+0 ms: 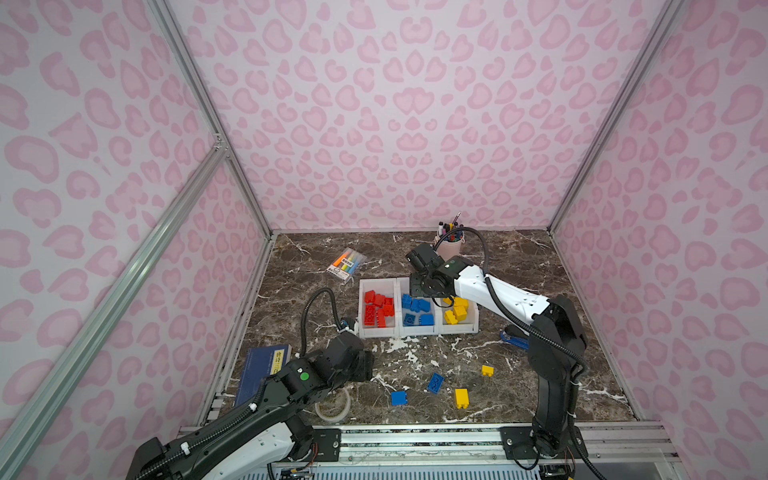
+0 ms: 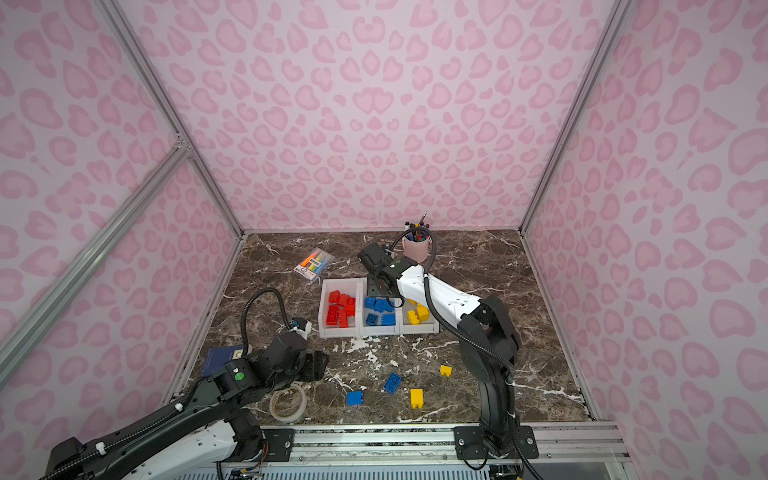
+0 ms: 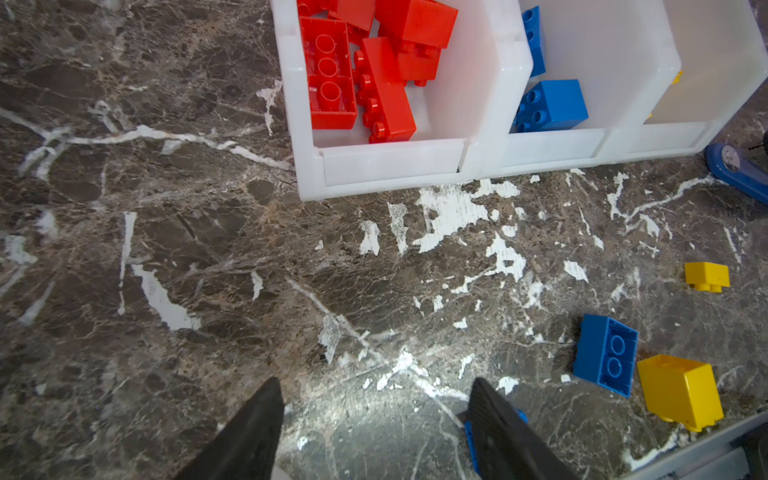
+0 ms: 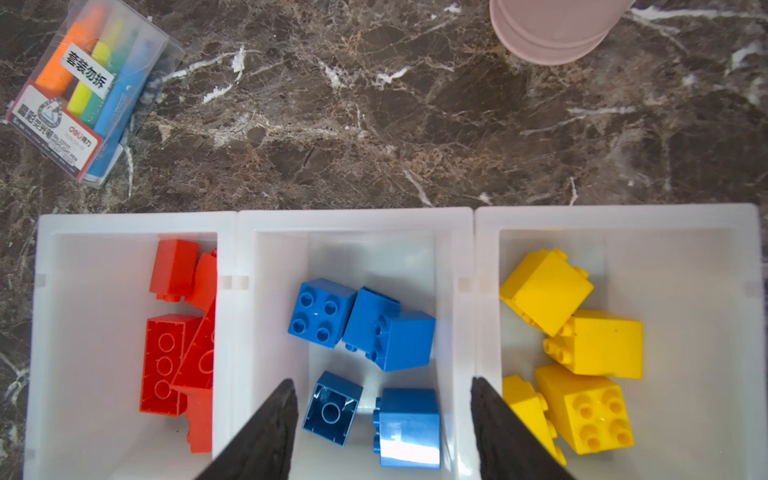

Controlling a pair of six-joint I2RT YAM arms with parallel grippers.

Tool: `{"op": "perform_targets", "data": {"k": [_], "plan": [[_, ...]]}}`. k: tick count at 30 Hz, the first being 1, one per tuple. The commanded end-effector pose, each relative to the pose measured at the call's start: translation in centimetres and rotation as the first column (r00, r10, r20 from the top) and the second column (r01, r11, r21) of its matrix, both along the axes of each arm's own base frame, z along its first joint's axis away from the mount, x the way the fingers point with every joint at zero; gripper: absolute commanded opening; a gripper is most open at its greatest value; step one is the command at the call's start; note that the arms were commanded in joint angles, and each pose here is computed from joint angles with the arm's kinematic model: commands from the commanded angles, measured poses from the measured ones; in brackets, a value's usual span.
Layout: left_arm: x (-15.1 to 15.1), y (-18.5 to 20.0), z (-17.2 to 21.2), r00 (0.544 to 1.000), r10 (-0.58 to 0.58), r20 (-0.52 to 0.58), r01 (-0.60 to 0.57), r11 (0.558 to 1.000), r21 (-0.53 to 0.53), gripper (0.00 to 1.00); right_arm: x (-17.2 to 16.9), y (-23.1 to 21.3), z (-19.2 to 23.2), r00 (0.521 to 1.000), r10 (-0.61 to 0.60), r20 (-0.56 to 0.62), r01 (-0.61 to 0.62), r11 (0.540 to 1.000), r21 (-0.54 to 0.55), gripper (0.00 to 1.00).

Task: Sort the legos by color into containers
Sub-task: 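Lower the left gripper toward a blue brick near the table edge while the right withdraws, then close the left gripper on the blue brick and lift it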

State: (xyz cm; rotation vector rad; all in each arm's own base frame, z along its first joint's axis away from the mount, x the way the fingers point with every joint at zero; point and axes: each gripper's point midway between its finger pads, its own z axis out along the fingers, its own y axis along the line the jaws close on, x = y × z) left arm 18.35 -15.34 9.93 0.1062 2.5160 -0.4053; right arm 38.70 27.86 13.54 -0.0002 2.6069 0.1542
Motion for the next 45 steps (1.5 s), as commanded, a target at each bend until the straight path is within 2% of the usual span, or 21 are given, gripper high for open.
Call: {"op": "perform_targets", "data": {"k": [1,10,16,29,34,45], "plan": [[-0.6,0.0,-0.6,1.000,-0.002,-0.031,0.002,1.000,0.000,0.73,-0.5,-0.1,0.1,1.000,0.016,-0.002,-0.016,1.000,0.010,0.67],[-2.1,-0.7,-1.4,0.996,-0.027,-0.081,0.026,1.000,-0.016,0.73,-1.8,-1.2,1.1,1.000,0.003,0.021,-0.004,0.999,0.040,0.67],[-3.4,-1.9,-1.9,0.991,-0.063,-0.116,0.060,0.998,-0.028,0.73,-3.9,-2.7,-0.8,1.000,-0.013,-0.009,0.013,0.999,0.042,0.67],[-6.1,-6.8,-3.2,0.966,-0.167,-0.196,0.168,0.986,-0.012,0.74,-6.3,-5.1,-0.9,1.000,-0.029,-0.003,0.030,0.998,0.047,0.67],[-7.2,-9.0,-3.9,0.951,-0.199,-0.238,0.210,0.977,0.021,0.75,-6.9,-5.8,-0.2,0.999,-0.031,0.015,0.031,0.998,0.059,0.68],[-8.5,-10.5,-6.2,0.930,-0.160,-0.330,0.223,0.961,0.163,0.73,-8.6,-8.1,0.9,0.998,-0.045,0.046,0.040,0.995,0.094,0.68]]}}
